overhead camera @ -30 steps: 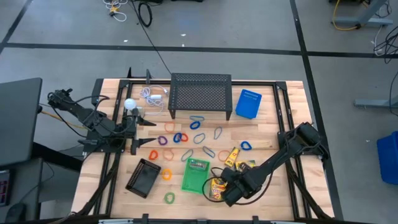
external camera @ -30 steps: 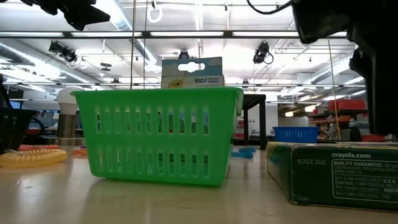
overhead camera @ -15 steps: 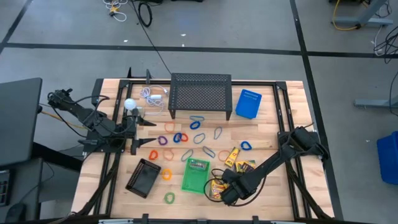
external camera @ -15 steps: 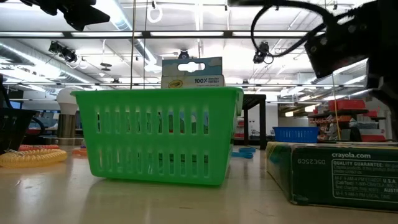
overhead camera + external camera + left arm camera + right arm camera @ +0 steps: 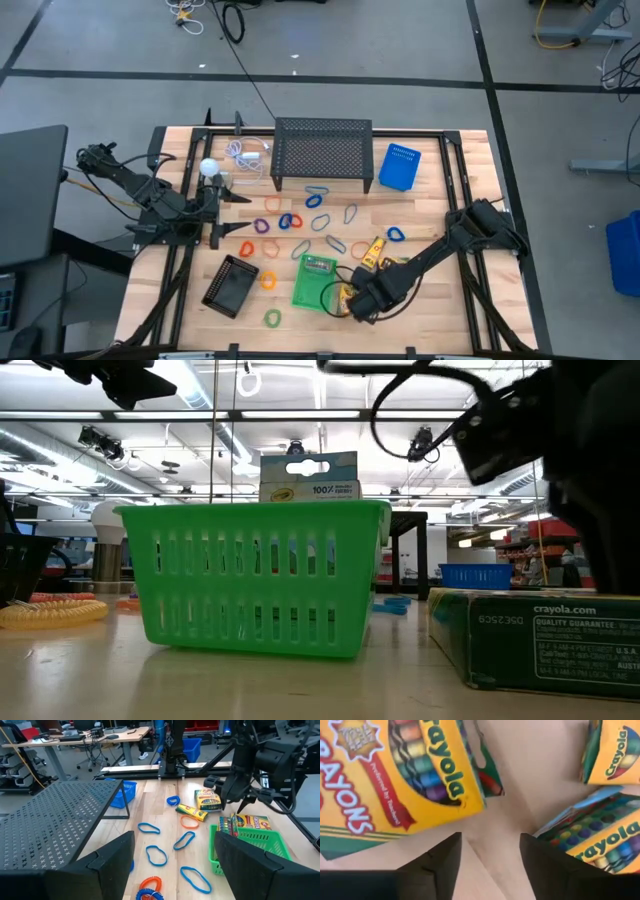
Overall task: Pick & Place Office Desk Supplies
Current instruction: Put the crayon box into the green bin
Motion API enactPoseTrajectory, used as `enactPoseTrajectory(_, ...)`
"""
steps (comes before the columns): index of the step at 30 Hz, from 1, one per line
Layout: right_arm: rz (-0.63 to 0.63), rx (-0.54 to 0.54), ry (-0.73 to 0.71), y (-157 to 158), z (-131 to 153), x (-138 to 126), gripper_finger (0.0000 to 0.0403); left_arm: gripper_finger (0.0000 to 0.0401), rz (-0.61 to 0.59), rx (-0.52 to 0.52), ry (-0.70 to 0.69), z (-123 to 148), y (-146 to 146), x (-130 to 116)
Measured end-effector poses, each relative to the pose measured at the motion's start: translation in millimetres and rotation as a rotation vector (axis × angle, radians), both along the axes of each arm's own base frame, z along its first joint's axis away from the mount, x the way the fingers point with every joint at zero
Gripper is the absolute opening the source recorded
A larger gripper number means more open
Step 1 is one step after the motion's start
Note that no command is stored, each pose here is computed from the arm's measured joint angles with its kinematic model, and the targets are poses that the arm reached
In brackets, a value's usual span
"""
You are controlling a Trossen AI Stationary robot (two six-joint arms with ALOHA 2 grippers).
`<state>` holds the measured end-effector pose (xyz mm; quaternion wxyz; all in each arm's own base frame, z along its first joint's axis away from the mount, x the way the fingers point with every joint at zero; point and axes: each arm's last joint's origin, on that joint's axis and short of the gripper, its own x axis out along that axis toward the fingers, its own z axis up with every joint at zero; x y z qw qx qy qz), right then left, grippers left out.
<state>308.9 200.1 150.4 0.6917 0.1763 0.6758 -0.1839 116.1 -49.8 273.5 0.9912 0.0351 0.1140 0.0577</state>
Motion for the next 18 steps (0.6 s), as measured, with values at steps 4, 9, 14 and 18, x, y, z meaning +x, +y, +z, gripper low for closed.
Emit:
enactPoseTrajectory(4, 0.005, -0.002, 0.051, -8.3, 0.1, 0.2, 0.0223, 0.0283, 0.0, 0.001, 0.001, -0.1, 0.0, 0.0)
enactPoseTrajectory(9, 0.011, -0.015, 0.116, -16.0, 0.5, -2.1, 0.0224, 0.0283, -0.003, 0.012, 0.002, -0.1, 0.0, 0.0)
enactPoseTrajectory(14, -0.012, -0.048, 0.117, -20.9, 0.6, -1.2, 0.0224, 0.0283, -0.003, 0.013, 0.002, -0.1, 0.0, 0.0)
enactPoseTrajectory(18, -0.041, -0.088, 0.133, -24.5, 1.1, -2.9, 0.0224, 0.0283, -0.003, 0.012, 0.002, -0.1, 0.0, 0.0)
